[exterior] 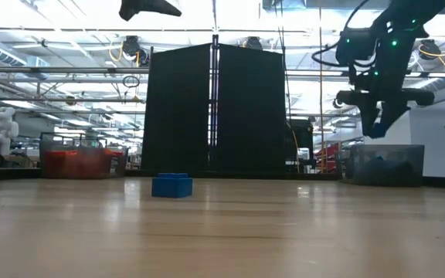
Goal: Sort blocks
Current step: Put the blue game piece into the top right black bin
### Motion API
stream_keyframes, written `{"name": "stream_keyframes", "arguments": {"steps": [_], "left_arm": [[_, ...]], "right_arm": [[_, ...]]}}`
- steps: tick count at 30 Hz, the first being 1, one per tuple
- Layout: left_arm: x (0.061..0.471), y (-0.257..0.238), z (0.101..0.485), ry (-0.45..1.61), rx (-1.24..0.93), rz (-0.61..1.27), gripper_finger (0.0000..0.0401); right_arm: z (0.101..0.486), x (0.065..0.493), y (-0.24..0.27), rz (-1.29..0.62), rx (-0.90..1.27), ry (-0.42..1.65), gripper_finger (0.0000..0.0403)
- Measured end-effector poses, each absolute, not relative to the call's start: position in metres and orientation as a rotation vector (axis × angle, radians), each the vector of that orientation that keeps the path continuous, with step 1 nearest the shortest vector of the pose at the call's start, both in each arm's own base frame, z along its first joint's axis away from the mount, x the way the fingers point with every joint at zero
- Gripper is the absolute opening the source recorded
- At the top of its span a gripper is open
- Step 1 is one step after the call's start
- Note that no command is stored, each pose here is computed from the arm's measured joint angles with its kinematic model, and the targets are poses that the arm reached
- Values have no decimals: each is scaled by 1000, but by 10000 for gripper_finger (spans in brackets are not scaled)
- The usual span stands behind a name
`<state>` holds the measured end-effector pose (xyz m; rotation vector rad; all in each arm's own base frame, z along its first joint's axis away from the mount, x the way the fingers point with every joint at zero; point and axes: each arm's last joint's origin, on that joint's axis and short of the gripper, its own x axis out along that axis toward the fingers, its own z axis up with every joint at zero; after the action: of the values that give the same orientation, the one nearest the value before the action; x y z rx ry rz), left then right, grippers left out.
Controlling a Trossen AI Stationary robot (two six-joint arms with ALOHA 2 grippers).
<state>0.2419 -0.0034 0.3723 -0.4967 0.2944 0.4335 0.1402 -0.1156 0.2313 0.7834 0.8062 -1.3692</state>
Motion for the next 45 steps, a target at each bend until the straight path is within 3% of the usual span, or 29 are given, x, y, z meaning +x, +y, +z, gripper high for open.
{"name": "stream_keyframes", "arguments": {"steps": [6, 11, 15, 22, 30, 36, 45], "left_arm": [[250, -4, 363, 343, -510, 432, 282], [259, -6, 355, 390, -506, 419, 282], [270, -7, 343, 450, -480, 404, 282], [299, -27, 304, 666, -274, 266, 283], [319, -73, 220, 945, -55, 112, 283], [323, -87, 176, 976, -8, 78, 283], [321, -93, 135, 997, 9, 12, 283]], "right_arm": [[229, 138, -121, -1353, 755, 851, 144], [229, 136, -123, -1348, 748, 865, 292], [231, 135, -124, -1335, 728, 875, 349], [259, 143, -124, -1191, 635, 846, 337], [313, 147, -114, -1011, 567, 698, 336], [333, 147, -110, -983, 540, 639, 336], [332, 145, -108, -977, 533, 685, 336]]}}
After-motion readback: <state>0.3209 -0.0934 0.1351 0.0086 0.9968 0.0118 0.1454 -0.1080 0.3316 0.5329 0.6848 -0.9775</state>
